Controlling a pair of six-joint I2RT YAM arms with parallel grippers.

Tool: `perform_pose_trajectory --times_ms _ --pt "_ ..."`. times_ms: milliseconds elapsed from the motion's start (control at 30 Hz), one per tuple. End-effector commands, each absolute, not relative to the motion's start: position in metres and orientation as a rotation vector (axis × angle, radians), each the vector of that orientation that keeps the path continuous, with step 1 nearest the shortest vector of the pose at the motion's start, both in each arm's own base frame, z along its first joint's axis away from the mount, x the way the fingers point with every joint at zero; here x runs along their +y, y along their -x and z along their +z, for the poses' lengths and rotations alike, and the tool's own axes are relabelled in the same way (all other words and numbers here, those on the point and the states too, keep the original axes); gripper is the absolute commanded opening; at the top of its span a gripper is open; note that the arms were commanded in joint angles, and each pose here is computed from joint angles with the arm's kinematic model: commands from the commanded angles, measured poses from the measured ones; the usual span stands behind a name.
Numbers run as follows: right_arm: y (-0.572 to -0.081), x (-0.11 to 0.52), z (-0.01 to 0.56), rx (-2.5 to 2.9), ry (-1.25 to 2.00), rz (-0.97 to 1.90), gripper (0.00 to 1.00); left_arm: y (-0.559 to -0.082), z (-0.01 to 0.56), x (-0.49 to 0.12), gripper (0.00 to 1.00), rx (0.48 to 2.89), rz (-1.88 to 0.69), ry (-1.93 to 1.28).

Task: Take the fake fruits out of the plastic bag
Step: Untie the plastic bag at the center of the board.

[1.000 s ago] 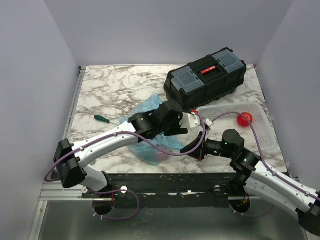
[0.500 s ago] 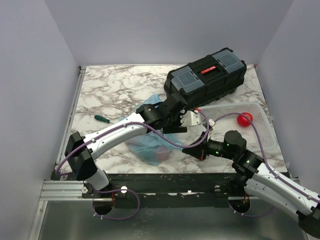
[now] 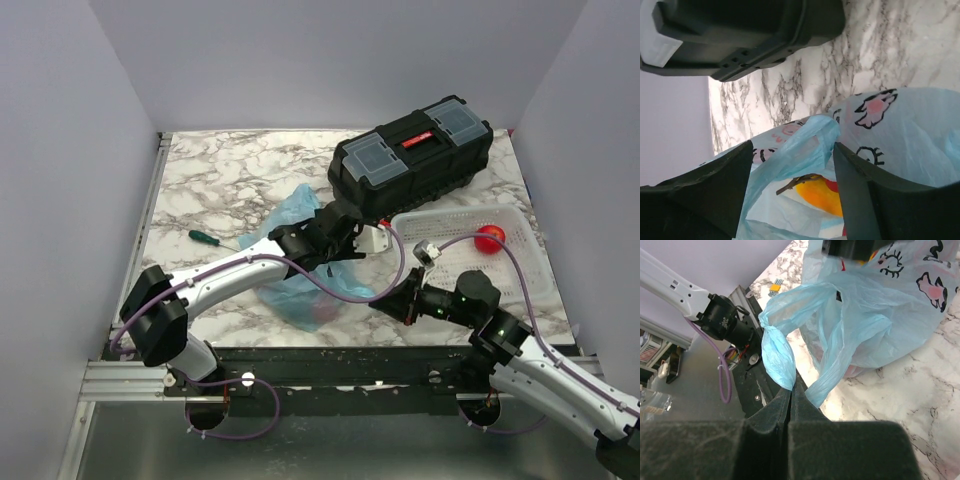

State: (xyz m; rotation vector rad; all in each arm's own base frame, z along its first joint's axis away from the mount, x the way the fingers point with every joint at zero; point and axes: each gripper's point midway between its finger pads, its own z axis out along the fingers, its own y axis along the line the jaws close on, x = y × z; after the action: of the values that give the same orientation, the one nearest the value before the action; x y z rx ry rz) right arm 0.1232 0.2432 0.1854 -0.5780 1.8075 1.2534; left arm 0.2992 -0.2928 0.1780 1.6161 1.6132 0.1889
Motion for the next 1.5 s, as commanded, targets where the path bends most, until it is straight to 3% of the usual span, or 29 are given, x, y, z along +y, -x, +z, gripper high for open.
perform_pose_trajectory --times_ms 0,200,433,700,967,1200,1467 --pt "-0.127 0.246 0.188 1.803 0.563 1.25 0.01 -0.33 0.207 -0.296 0.51 1.542 0.346 -1.42" --pt "-0.128 0.247 0.188 1.806 0.564 1.251 0.01 -0.329 0.217 -0.292 0.16 1.544 0.362 -1.369" --pt "-0.13 0.25 0.184 1.819 0.558 1.253 0.01 -0.317 0.23 -0.291 0.0 1.575 0.26 -1.289" --pt "-0.156 0.238 0.191 1.847 0.39 1.132 0.01 -0.33 0.309 -0.257 0.0 1.545 0.27 -0.779" --pt "-0.21 0.201 0.215 1.881 0.011 0.843 0.01 -0.313 0.386 -0.213 0.0 1.548 0.008 -0.423" --pt "-0.244 0.203 0.246 1.919 0.0 0.654 0.01 -0.301 0.409 -0.157 0.0 1.674 -0.187 -0.135" --pt "-0.266 0.227 0.32 1.84 0.048 0.681 0.01 -0.29 0.413 -0.1 0.0 1.764 -0.167 0.075"
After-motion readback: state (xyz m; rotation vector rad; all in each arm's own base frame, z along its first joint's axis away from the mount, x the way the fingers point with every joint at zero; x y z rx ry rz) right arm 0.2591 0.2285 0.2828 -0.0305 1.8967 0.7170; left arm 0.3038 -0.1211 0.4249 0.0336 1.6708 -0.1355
